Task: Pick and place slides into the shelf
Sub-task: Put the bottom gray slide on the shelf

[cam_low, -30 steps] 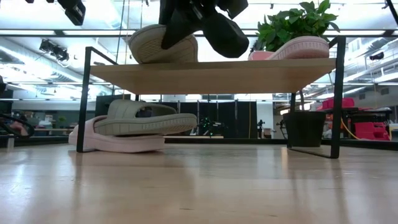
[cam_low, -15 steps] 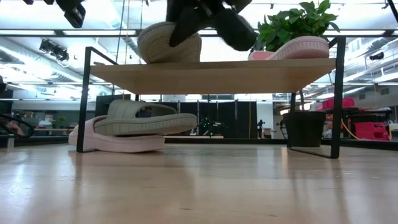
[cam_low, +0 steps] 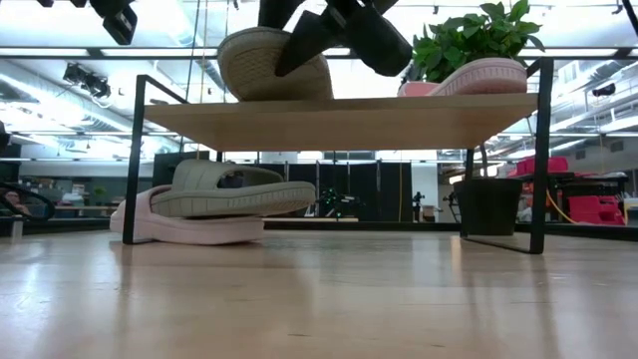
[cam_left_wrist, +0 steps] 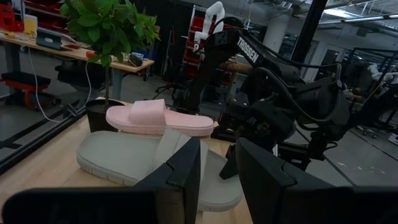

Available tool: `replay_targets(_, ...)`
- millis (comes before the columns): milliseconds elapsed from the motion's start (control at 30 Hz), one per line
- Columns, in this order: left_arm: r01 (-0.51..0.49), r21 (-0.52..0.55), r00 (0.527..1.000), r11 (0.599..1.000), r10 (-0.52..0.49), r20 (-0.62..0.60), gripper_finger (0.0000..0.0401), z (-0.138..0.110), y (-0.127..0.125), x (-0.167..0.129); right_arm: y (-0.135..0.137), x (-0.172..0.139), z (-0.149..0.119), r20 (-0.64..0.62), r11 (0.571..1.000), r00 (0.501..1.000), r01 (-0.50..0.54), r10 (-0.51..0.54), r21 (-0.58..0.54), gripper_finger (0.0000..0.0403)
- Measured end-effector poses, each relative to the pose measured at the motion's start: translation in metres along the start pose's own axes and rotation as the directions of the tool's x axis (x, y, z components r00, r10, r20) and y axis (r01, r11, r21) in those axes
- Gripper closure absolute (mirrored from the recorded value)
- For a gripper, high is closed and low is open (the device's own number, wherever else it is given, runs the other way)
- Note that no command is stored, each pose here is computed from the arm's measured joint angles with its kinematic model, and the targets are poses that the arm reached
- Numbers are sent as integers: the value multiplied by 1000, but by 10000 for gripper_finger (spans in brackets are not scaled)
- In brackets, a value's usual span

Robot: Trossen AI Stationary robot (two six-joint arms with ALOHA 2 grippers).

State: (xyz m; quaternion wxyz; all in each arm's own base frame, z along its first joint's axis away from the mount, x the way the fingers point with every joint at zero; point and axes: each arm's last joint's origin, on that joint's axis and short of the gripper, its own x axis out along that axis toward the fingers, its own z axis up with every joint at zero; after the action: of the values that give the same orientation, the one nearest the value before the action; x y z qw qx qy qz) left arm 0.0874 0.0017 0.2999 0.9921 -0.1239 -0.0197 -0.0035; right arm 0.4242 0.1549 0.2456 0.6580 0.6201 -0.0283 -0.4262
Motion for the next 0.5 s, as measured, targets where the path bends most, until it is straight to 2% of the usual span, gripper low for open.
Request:
replay_targets(233,0,0,1000,1000,0,1,294,0,0,0,0,-1,-3,-60,1000,998,24,-24,3,221)
replay_targets(500,-4,2,1000,1000,4,-17,294,-2,0,0,-2,-11,-8,-110,1000,994,29,-29,-1,220)
